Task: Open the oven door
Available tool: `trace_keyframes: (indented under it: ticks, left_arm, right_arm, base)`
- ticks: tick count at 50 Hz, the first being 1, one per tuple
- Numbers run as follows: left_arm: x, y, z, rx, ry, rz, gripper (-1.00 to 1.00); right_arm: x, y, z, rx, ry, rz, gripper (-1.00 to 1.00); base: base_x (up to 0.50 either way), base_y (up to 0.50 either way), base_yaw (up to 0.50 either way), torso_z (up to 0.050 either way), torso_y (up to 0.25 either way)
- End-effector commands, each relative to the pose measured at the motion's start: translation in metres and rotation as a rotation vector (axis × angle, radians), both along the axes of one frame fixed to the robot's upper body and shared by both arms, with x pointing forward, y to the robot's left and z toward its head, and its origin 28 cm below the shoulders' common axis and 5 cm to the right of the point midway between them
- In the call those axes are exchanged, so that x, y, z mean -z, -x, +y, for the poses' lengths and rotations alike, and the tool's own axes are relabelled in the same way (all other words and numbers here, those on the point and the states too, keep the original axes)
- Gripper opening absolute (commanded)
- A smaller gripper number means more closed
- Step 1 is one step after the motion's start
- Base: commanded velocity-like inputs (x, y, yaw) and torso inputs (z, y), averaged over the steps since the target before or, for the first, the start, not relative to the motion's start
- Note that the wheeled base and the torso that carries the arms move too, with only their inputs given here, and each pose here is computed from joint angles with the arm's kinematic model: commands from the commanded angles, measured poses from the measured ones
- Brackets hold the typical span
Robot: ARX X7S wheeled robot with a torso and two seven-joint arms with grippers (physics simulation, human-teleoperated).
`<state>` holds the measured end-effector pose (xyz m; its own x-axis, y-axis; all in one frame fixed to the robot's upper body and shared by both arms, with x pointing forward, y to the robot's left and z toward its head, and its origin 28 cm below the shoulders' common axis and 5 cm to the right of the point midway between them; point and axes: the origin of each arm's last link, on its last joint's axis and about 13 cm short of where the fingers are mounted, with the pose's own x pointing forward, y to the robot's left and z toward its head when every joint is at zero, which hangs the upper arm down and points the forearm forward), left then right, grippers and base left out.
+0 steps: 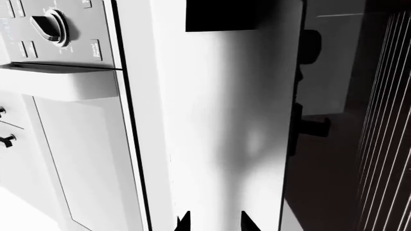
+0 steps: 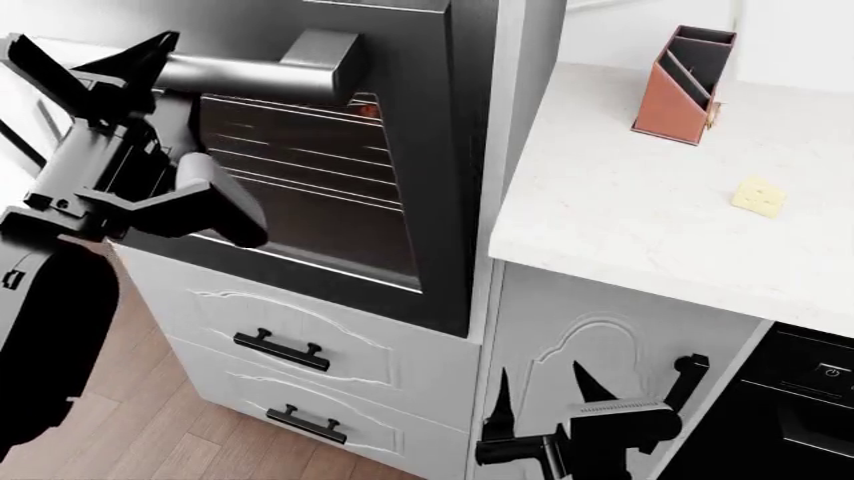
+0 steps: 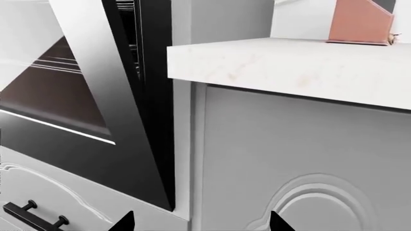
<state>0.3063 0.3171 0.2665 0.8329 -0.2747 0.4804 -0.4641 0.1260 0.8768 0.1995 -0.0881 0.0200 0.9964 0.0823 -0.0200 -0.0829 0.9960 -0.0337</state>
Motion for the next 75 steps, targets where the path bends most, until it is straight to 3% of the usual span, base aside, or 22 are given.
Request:
trace_keyframes:
  ticks: [1,15,46,75]
  left_arm:
    - [-0.008,0.014,-0.019,0.109,0.011,-0.137,-1.0]
    - [-0.002,0.017,-0.019,0.105,0.01,-0.129,-1.0]
    - [0.001,0.048,-0.014,0.097,0.018,-0.146,-1.0]
    - [0.025,0.069,-0.011,0.09,0.04,-0.115,-1.0]
  right_arm:
    - [0.001,0.0,0.001,-0.011,0.004,-0.001,1.0]
    - [0.002,0.0,0.001,-0.015,0.008,0.001,1.0]
    - [0.001,0.001,0.002,-0.016,0.011,-0.001,1.0]
    - [0.001,0.001,0.002,-0.017,0.014,-0.004,1.0]
  base:
    - [0.0,0.0,0.0,0.0,0.0]
    - [0.0,0.0,0.0,0.001,0.004]
    - [0.0,0.0,0.0,0.001,0.003]
    - [0.0,0.0,0.0,0.001,0.003]
